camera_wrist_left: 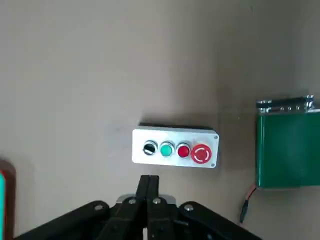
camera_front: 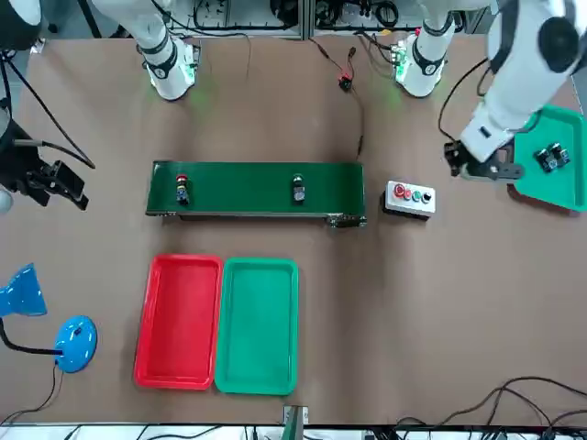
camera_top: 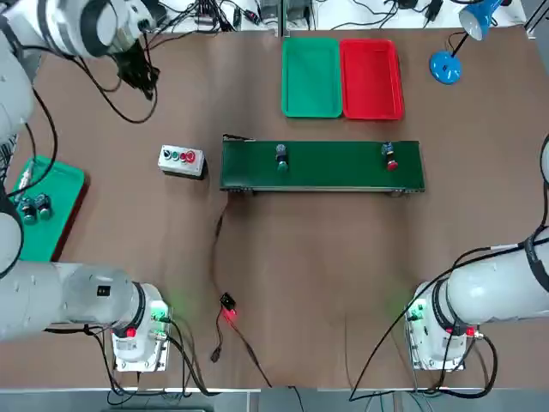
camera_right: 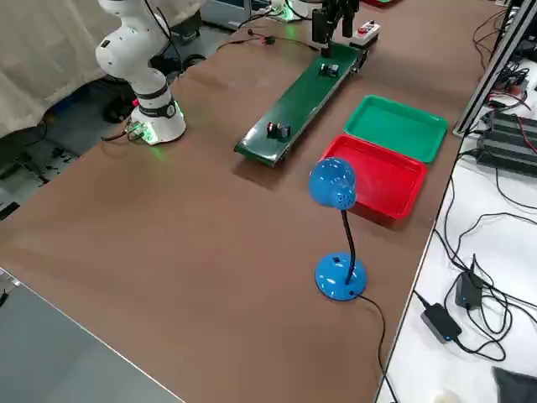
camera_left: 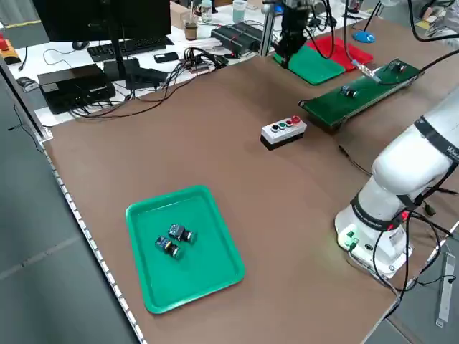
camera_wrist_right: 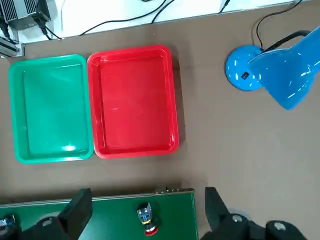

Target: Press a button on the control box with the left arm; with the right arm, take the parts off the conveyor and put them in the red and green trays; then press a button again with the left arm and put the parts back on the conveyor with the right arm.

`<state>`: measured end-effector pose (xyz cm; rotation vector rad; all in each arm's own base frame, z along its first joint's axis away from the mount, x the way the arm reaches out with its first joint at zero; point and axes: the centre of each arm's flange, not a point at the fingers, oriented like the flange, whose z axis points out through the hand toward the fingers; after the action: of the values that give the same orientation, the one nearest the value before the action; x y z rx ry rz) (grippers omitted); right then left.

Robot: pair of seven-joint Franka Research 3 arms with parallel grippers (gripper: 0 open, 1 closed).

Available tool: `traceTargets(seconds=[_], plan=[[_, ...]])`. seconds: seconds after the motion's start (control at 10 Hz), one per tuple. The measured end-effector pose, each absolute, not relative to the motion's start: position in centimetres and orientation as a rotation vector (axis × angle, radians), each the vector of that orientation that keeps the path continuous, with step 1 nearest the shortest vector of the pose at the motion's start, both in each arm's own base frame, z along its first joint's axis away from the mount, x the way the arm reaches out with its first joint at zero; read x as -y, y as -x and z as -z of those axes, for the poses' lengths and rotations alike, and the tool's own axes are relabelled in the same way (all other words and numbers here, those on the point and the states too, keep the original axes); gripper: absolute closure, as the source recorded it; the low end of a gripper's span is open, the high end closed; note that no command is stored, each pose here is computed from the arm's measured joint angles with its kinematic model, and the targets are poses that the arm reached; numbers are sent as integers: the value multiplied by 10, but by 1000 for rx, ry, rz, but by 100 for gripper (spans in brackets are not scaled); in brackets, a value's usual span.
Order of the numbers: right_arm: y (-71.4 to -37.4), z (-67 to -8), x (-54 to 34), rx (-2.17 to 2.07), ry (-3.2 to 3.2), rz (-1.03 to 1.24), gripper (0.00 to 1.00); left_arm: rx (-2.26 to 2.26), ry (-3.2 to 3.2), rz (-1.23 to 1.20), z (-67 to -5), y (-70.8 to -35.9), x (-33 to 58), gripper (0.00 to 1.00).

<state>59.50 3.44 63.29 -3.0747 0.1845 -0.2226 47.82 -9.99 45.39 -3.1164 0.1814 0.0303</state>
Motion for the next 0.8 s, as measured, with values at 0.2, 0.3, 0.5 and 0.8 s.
traceTargets(seconds=[0.2, 0.3, 0.5, 0.8], plan=[[-595, -633, -34, -187, 3075, 224, 0, -191, 3123, -84, -423, -469, 103, 99], [-595, -633, -33, -187, 3075, 224, 0, -205, 3121, -123, -408, -468, 103, 99], [-595, -633, -33, -189, 3075, 224, 0, -234, 3117, -221, -374, -470, 110, 99], [-595, -634, -33, -188, 3075, 225, 0, -259, 3120, -275, -325, -478, 120, 99]])
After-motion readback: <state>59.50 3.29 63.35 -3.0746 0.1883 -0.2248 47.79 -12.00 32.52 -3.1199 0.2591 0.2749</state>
